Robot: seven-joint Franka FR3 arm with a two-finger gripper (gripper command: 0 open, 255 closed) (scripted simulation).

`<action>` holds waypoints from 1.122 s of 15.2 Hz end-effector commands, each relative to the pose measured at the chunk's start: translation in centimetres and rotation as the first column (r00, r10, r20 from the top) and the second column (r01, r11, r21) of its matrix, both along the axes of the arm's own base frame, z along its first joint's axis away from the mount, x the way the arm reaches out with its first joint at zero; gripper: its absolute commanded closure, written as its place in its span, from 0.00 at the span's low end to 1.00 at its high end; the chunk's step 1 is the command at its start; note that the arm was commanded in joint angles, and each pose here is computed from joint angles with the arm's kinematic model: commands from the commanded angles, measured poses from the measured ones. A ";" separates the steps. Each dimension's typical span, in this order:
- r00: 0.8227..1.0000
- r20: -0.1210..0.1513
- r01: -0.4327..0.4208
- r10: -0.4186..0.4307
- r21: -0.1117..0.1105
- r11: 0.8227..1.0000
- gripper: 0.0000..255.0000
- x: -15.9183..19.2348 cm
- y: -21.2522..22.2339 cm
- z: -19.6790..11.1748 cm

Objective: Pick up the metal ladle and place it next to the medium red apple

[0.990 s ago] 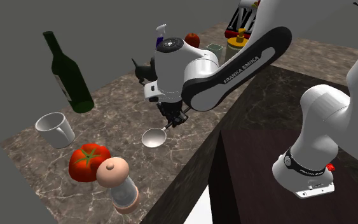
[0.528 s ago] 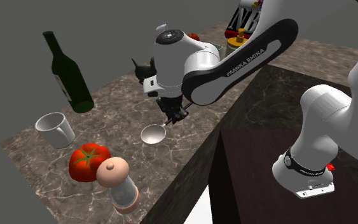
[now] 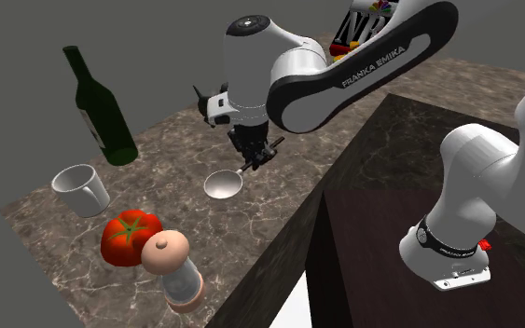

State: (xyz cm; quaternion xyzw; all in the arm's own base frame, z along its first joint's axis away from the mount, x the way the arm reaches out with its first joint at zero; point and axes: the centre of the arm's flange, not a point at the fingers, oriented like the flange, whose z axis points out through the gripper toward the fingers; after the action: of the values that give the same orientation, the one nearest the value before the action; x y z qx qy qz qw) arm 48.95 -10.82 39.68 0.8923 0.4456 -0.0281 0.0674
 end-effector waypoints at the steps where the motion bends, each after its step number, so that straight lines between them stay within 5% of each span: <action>1: 1.000 0.000 0.000 0.000 0.000 1.000 1.00 -0.1 0.0 1.0; 17: 1.000 0.000 0.000 0.000 0.000 1.000 1.00 -0.1 0.0 9.5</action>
State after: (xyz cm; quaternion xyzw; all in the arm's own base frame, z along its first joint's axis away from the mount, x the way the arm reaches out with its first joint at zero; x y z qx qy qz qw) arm 48.95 -10.81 48.47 0.8922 0.4456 -0.0281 0.0674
